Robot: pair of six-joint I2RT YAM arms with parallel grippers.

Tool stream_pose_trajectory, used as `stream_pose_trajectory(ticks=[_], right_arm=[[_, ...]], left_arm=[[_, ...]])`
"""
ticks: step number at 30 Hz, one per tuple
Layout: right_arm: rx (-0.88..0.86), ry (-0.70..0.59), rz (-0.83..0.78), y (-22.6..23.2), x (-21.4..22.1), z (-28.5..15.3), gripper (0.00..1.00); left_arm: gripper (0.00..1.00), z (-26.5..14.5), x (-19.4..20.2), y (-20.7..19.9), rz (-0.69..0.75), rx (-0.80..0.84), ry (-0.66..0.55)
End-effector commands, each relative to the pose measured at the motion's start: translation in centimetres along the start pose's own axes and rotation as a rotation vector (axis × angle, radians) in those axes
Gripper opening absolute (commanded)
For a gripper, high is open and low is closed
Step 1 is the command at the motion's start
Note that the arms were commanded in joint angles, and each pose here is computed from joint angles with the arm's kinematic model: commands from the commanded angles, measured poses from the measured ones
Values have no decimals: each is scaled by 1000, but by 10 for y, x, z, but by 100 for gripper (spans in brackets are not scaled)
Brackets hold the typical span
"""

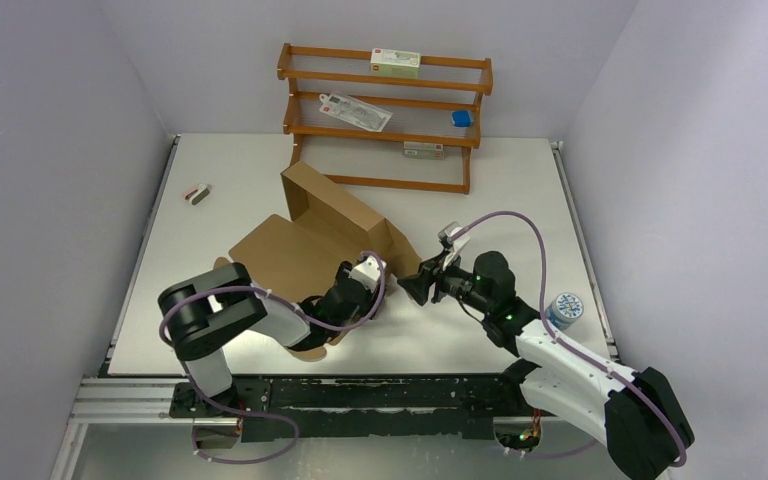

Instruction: Fold the paper box

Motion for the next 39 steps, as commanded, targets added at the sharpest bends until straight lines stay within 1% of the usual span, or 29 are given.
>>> stream_pose_trajectory(ticks=[1,6,8,10,16,19,22,28,33,39], right_arm=[[-25,-22,-17,3,-3,2,60],[-28,-9,-15,2,0,3,60],[-26,-7,-14,2,1,4,60],[-24,-5,-15,1,1,3,59],[-56,4,-31,5,2,4,60],[-105,14,-46,11,1,5,60],[-116,10,-60,14,-4,5,62],[-85,-42,-110,17,-30,-1,70],[-41,-114,-136,14,-60,-13,71],[135,-210,-129,-18,-98,-28,72]], left_arm=[[70,11,-19,13,-2,-118,-96],[68,15,-22,13,4,-120,-145],[66,19,-21,16,-10,-123,-147],[61,23,-19,19,-39,-112,-145],[40,27,-13,24,-133,-69,-144],[34,28,-8,20,-164,-37,-138],[31,28,-4,16,-182,-5,-133],[24,28,7,17,-244,28,-112],[21,30,12,21,-271,38,-90],[22,27,13,26,-286,37,-94]])
Point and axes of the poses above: each gripper's point midway between its finger pads, its own z axis out along the fingers, its own y axis along the line the jaws close on, x = y × z, the point moved 4 cm from there along -z, back along the fingers, and after that the axes turned 11 degrees about z, right-handed, at the moved point
